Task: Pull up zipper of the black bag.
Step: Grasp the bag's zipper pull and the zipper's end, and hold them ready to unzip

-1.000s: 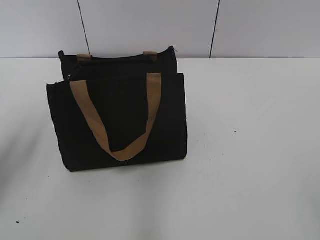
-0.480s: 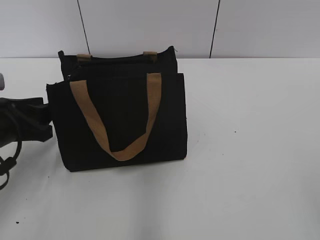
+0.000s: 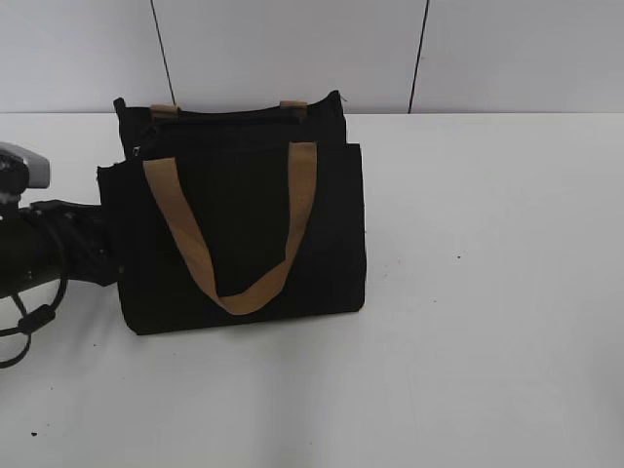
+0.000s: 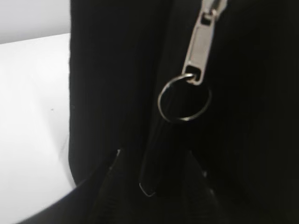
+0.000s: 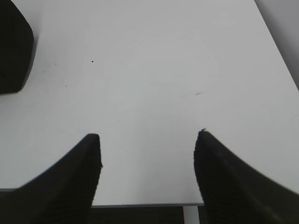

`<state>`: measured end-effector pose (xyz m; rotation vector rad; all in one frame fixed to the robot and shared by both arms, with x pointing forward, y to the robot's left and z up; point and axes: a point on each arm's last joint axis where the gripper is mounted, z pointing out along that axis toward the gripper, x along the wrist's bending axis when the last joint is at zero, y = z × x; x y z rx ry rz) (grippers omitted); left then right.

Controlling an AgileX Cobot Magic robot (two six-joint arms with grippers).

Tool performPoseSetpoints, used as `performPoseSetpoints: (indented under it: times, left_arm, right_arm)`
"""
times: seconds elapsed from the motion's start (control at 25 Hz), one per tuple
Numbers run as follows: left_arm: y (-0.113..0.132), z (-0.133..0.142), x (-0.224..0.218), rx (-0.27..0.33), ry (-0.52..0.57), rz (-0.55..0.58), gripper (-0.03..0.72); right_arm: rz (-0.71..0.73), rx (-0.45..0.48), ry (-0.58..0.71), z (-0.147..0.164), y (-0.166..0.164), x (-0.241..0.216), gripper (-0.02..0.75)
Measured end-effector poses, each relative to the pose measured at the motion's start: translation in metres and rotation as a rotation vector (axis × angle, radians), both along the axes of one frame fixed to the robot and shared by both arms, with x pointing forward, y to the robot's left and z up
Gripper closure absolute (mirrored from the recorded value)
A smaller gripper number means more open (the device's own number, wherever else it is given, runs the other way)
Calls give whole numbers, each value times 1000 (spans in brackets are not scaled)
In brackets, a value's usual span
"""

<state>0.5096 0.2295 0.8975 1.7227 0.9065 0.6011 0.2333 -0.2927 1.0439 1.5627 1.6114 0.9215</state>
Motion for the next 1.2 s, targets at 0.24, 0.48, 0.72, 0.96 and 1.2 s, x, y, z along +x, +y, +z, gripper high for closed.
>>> performPoseSetpoints:
  times: [0.24, 0.48, 0.72, 0.96, 1.2]
  left_arm:
    - [-4, -23, 19, -2, 33, -35, 405]
    - [-7, -24, 30, -35, -10, -52, 508]
    - [-8, -21, 31, -63, -42, -52, 656]
    - [-6, -18, 25, -20, -18, -46, 656]
    - [2, 20, 17, 140, -32, -19, 656]
  right_arm:
    - [0, 0, 0, 0, 0, 0, 255]
    - [0, 0, 0, 0, 0, 0, 255]
    - [0, 0, 0, 0, 0, 0, 255]
    - [0, 0, 0, 0, 0, 0, 255]
    - [0, 0, 0, 0, 0, 0, 255]
